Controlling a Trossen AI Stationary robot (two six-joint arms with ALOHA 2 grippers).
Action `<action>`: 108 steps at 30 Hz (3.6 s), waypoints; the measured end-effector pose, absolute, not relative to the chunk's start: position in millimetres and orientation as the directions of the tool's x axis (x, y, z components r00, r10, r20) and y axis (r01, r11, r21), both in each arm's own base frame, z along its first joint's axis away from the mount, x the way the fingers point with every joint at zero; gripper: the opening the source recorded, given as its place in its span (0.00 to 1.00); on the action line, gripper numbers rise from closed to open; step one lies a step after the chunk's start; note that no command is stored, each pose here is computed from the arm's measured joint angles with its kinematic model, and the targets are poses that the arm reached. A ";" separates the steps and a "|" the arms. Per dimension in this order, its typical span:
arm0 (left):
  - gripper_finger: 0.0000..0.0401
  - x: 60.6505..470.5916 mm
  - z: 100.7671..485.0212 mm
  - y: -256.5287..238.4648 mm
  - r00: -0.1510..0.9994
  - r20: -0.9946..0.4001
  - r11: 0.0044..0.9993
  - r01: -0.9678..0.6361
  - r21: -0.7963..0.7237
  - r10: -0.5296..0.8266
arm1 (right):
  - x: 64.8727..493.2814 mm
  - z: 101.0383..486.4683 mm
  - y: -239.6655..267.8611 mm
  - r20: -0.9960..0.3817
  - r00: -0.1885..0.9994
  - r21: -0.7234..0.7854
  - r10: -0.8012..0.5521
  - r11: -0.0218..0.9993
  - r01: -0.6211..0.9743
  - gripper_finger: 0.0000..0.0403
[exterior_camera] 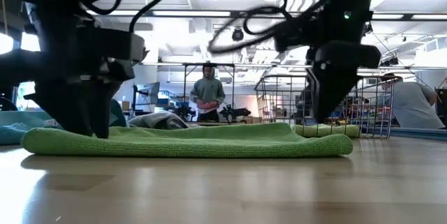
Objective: Fold microfiber towels
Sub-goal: Fold the green microfiber towel
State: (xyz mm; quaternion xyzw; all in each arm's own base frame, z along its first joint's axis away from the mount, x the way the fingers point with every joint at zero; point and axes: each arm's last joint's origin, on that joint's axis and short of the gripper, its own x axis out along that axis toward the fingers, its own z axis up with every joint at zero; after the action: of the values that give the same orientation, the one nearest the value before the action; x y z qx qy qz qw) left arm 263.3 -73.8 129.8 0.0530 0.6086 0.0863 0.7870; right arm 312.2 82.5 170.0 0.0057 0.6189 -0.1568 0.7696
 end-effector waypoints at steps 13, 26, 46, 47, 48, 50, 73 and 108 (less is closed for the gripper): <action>0.27 259.8 117.5 -88.0 0.349 -0.930 0.980 -0.192 0.054 0.119 | 287.9 156.8 53.8 -0.986 0.068 -0.106 -0.149 0.896 0.431 0.37; 0.25 260.3 117.1 -86.6 0.353 -0.927 0.983 -0.171 0.071 0.129 | 252.9 141.3 29.3 -0.776 0.627 0.520 0.067 0.631 0.576 0.37; 0.25 268.6 117.8 -78.8 0.401 -0.907 0.982 -0.180 0.058 0.127 | 271.0 119.6 38.4 -0.763 0.645 0.538 0.052 0.605 0.587 0.51; 0.25 268.7 117.9 -78.7 0.402 -0.907 0.982 -0.180 0.057 0.127 | 271.8 120.2 39.0 -0.762 0.645 0.538 0.053 0.606 0.586 0.49; 0.25 268.7 117.8 -78.7 0.402 -0.907 0.982 -0.180 0.057 0.127 | 272.4 120.8 39.5 -0.762 0.646 0.539 0.055 0.606 0.584 0.48; 0.25 268.7 117.9 -78.7 0.402 -0.907 0.982 -0.180 0.057 0.127 | 272.0 120.8 40.3 -0.771 0.634 0.530 0.056 0.609 0.590 0.44; 0.25 281.7 133.4 -81.1 0.408 -0.900 0.984 -0.146 0.101 0.153 | 254.0 119.5 44.0 -0.871 0.489 0.410 0.048 0.618 0.671 0.00; 0.25 280.3 136.1 -80.9 0.388 -0.908 0.987 -0.056 0.149 0.159 | 300.8 215.9 67.5 -0.973 0.232 0.195 0.008 0.574 0.795 0.00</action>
State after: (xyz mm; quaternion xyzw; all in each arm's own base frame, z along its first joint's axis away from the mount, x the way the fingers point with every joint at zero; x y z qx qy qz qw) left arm 280.3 -80.9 136.1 0.0472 0.5496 0.0646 0.8316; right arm 300.8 67.5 215.9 0.3644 0.5510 -0.2832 0.6952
